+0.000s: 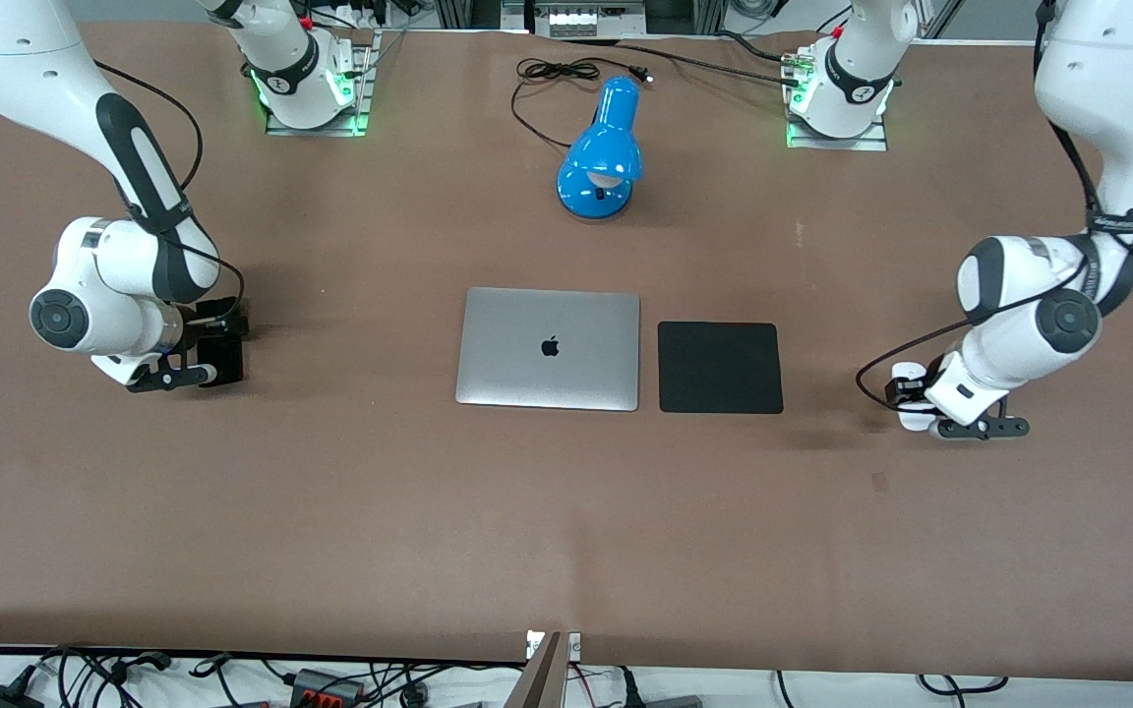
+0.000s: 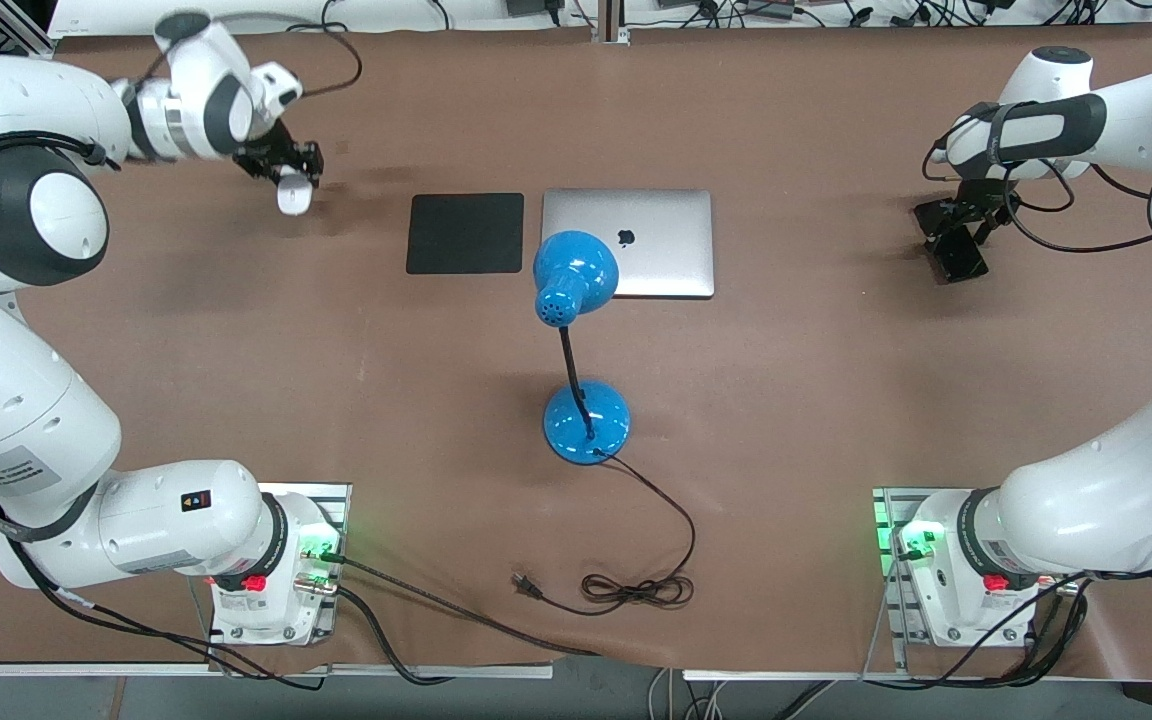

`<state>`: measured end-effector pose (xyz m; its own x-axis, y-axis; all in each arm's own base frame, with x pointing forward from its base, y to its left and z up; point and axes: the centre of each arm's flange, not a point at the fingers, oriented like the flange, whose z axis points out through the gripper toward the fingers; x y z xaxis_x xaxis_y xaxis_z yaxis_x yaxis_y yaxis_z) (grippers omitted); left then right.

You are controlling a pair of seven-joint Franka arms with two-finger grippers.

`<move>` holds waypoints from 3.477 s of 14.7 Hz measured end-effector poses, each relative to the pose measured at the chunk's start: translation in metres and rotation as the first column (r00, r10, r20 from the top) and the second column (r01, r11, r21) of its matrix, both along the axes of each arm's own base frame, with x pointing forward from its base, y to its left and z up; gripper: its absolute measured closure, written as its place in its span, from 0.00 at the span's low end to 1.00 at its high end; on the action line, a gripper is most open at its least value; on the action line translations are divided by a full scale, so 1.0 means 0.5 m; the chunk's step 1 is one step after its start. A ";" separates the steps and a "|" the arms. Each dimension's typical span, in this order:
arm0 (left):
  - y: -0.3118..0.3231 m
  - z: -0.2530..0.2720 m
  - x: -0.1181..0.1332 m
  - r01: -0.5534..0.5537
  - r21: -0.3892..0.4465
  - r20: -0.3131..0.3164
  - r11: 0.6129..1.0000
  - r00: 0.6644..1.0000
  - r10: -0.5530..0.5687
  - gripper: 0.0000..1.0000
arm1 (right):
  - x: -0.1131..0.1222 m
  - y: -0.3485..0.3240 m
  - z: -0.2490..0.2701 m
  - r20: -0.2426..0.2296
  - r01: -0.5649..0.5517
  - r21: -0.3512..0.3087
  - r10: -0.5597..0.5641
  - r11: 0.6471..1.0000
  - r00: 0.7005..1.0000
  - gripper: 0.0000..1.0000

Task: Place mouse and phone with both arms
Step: 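Carry the white mouse with the left gripper onto the black mouse pad, then carry the phone with the right gripper beside the laptop while the left gripper releases, then open the right gripper to release the phone beside the laptop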

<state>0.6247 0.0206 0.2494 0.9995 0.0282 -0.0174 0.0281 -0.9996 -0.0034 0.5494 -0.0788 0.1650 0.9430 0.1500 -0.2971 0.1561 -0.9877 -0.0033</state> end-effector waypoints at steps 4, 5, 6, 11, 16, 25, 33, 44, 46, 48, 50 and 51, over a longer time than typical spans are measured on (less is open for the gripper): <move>-0.158 0.150 0.048 0.015 -0.012 -0.063 1.000 0.998 -0.016 0.38 | -0.002 0.003 -0.010 -0.008 -0.002 0.001 0.002 1.000 1.000 0.00; -0.211 0.159 0.044 0.016 -0.010 -0.071 1.000 0.997 -0.017 0.38 | -0.003 0.003 -0.012 -0.008 -0.002 0.001 0.002 1.000 1.000 0.00; -0.273 0.154 0.032 0.028 -0.007 -0.080 1.000 0.996 -0.028 0.38 | -0.002 0.003 -0.012 -0.007 -0.002 0.001 0.002 1.000 1.000 0.00; -0.560 0.025 -0.048 -0.008 -0.016 -0.092 1.000 0.996 0.006 0.38 | 0.001 0.001 -0.005 -0.001 0.001 0.000 -0.001 1.000 1.000 0.16; -0.620 -0.099 -0.106 -0.053 -0.027 -0.096 0.998 0.994 0.050 0.38 | 0.002 0.003 -0.002 0.003 0.003 -0.001 -0.003 1.000 1.000 0.20; -0.596 -0.125 -0.114 -0.044 -0.014 -0.079 0.999 0.996 0.042 0.38 | 0.063 0.263 0.123 0.027 0.161 0.030 -0.162 0.986 0.986 0.20; -0.584 -0.124 -0.106 -0.035 -0.008 -0.052 0.999 0.998 0.034 0.06 | 0.008 0.563 0.106 0.021 0.241 0.025 -0.241 0.970 0.970 0.20; -0.525 0.306 -0.069 0.050 0.126 -0.070 0.991 0.997 -0.041 0.00 | -0.012 0.629 0.008 0.030 0.392 -0.005 -0.392 0.920 0.920 0.07; -0.515 0.416 -0.095 0.080 0.149 -0.071 0.986 0.995 -0.070 0.00 | 0.006 0.637 0.066 0.059 0.402 0.008 -0.401 0.916 0.914 0.00; -0.496 0.521 -0.122 0.095 0.175 -0.097 0.980 0.992 -0.079 0.00 | 0.028 0.641 0.182 0.088 0.393 0.014 -0.393 0.919 0.915 0.00; -0.472 0.614 -0.132 0.114 0.180 -0.110 0.977 0.989 -0.095 0.00 | 0.050 0.641 0.329 0.112 0.383 0.013 -0.382 0.924 0.917 0.00; -0.454 0.649 -0.134 0.123 0.179 -0.120 0.976 0.987 -0.102 0.00 | 0.062 0.635 0.404 0.120 0.377 0.012 -0.376 0.926 0.919 0.00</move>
